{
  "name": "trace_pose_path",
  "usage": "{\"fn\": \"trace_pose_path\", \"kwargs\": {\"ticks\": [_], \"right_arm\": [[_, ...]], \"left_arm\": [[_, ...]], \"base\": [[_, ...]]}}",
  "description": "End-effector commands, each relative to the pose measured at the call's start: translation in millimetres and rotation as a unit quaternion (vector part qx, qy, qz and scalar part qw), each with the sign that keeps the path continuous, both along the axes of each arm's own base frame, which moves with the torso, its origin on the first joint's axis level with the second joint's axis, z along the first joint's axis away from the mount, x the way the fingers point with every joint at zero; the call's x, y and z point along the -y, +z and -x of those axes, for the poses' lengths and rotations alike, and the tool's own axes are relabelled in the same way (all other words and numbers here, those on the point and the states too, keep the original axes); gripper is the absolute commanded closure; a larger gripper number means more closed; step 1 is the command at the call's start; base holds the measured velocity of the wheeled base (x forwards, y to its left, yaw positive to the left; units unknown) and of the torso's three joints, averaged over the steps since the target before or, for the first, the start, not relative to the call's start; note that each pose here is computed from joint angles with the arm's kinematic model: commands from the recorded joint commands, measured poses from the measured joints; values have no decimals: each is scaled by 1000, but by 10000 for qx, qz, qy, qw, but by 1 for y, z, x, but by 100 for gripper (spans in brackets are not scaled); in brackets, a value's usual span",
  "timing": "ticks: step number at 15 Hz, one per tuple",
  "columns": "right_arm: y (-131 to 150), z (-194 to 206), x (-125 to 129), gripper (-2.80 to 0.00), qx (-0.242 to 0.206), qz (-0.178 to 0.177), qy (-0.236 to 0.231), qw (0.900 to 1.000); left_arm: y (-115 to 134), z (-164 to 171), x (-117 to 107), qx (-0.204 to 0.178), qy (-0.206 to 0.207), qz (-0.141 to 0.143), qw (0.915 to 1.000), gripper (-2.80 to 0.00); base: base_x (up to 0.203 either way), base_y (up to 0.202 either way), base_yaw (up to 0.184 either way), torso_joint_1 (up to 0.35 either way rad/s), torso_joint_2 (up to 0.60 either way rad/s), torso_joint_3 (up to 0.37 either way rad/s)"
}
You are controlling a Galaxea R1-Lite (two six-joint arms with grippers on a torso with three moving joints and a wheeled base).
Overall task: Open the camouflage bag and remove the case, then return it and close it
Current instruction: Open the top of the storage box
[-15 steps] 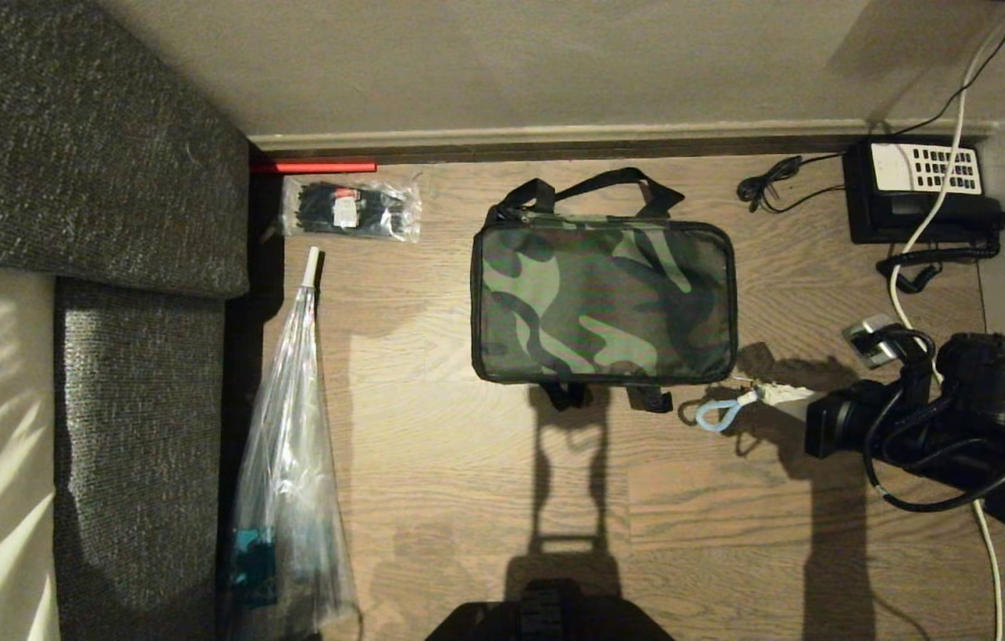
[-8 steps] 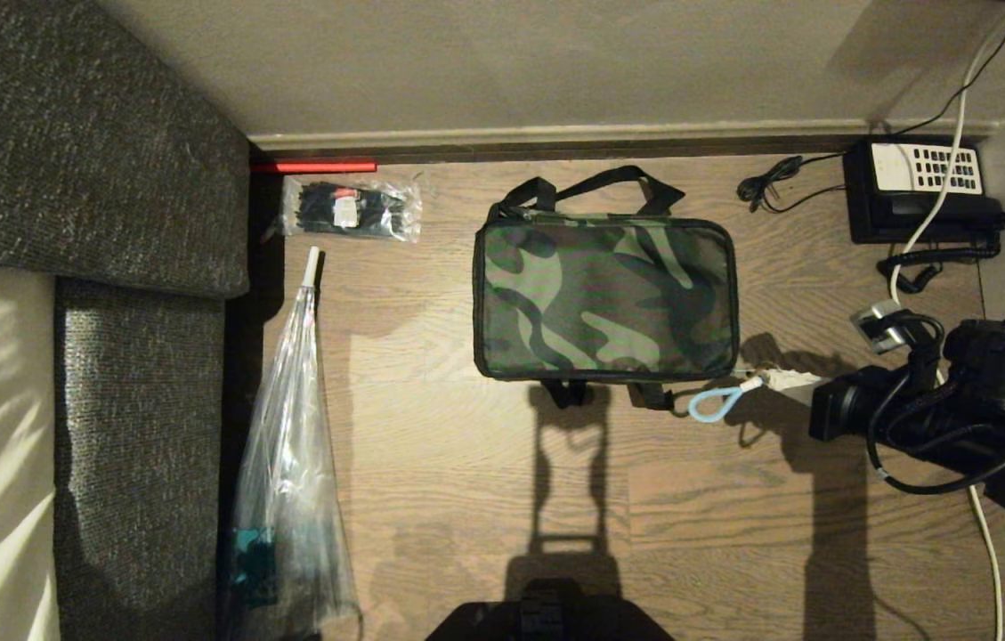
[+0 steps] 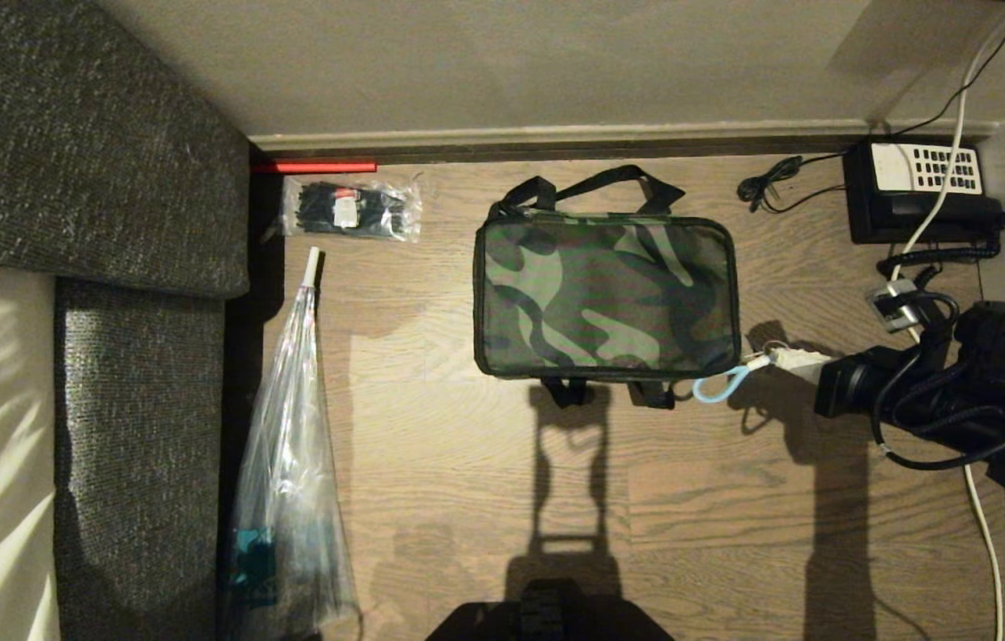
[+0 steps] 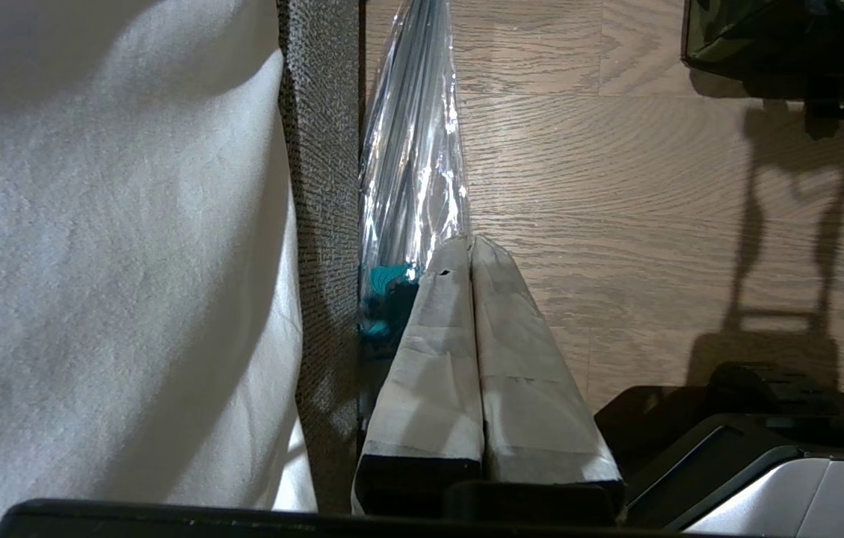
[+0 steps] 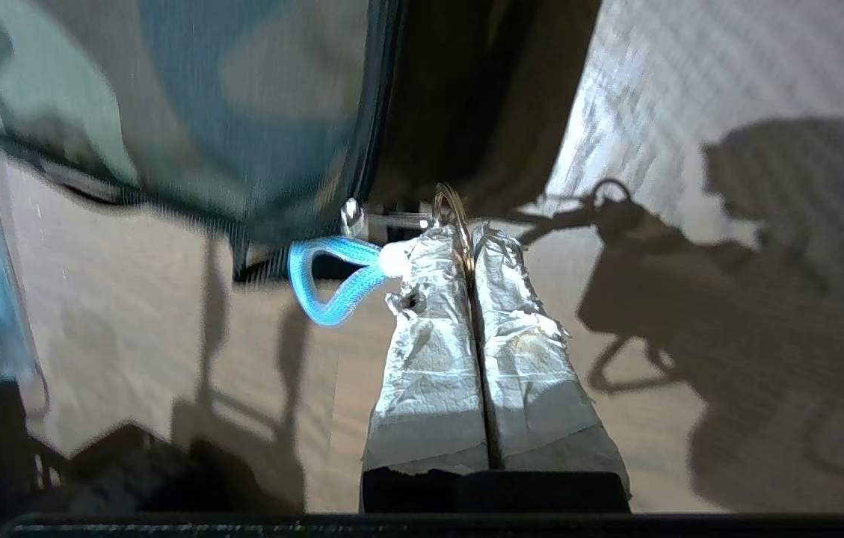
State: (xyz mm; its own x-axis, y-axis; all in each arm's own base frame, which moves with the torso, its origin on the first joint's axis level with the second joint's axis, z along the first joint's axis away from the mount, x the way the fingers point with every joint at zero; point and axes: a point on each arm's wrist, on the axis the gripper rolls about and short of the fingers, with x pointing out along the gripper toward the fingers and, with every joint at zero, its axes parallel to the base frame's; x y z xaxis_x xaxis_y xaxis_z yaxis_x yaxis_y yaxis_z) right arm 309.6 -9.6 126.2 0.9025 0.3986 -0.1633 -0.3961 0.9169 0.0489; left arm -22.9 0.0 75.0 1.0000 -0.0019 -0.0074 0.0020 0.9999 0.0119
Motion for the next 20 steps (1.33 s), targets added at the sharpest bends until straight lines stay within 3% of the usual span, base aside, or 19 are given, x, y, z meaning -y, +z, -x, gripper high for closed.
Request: {"fn": "trace_pose_path", "kwargs": {"ticks": [1, 7, 20], "right_arm": [[5, -2, -1, 0, 40, -122, 45, 9999], [1, 7, -4, 0, -530, -546, 883, 9932], [14, -22, -2, 0, -215, -548, 883, 9944]], "left_arm": [[0, 0, 0, -1, 2, -2, 10000, 0], [0, 0, 0, -1, 2, -2, 10000, 0], [0, 0, 0, -1, 2, -2, 10000, 0]], "base": [[0, 0, 0, 0, 0, 0], [0, 0, 0, 0, 0, 0], [0, 0, 0, 0, 0, 0]]}}
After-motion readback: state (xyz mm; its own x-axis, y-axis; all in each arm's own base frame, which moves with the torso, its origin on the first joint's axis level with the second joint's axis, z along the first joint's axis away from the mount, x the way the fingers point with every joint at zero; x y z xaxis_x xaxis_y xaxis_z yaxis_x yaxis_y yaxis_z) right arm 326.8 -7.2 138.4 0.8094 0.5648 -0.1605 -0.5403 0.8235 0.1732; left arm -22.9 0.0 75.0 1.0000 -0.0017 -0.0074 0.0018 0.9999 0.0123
